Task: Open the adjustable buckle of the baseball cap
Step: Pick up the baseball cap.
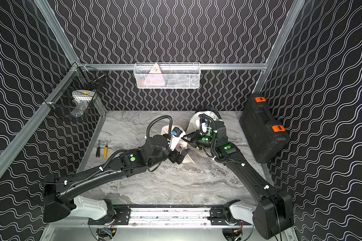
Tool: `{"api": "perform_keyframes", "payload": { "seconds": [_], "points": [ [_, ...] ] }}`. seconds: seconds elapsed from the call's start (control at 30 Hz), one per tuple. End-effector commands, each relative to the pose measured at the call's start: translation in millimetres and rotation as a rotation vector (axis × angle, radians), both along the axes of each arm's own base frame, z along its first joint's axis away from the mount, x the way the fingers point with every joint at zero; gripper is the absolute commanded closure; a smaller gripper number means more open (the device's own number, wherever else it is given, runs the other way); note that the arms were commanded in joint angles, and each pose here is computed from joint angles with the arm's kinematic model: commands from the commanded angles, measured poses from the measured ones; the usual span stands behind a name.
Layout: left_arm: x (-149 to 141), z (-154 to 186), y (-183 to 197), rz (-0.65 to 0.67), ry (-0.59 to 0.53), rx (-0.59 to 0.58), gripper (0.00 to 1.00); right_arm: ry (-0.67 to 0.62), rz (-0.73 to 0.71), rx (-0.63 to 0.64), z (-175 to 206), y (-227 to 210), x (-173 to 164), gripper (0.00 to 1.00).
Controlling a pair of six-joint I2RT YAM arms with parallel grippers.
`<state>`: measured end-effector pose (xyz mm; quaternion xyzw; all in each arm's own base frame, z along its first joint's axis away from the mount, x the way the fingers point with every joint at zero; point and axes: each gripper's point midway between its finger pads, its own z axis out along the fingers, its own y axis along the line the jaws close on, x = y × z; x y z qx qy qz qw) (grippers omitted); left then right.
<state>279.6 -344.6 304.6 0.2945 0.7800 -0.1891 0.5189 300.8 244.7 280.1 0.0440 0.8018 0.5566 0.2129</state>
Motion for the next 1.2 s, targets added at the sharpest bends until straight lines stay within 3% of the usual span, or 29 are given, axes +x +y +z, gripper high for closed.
{"api": "perform_keyframes", "payload": {
  "seconds": [0.0, 0.13, 0.7, 1.17],
  "points": [
    [6, 11, -1, 0.021, -0.041, -0.016, 0.08, -0.023, 0.003, -0.001, 4, 1, -2, 1.0],
    [8, 13, 0, 0.03, -0.046, -0.02, 0.09, -0.027, 0.016, -0.005, 4, 6, -7, 1.0],
    [9, 13, 9, 0.062, -0.06, -0.01, 0.39, -0.037, 0.016, -0.014, 7, 5, -11, 1.0],
    [8, 20, 12, 0.076, -0.057, -0.04, 0.75, -0.047, 0.013, -0.02, 11, 3, -15, 1.0]
  ]
}}
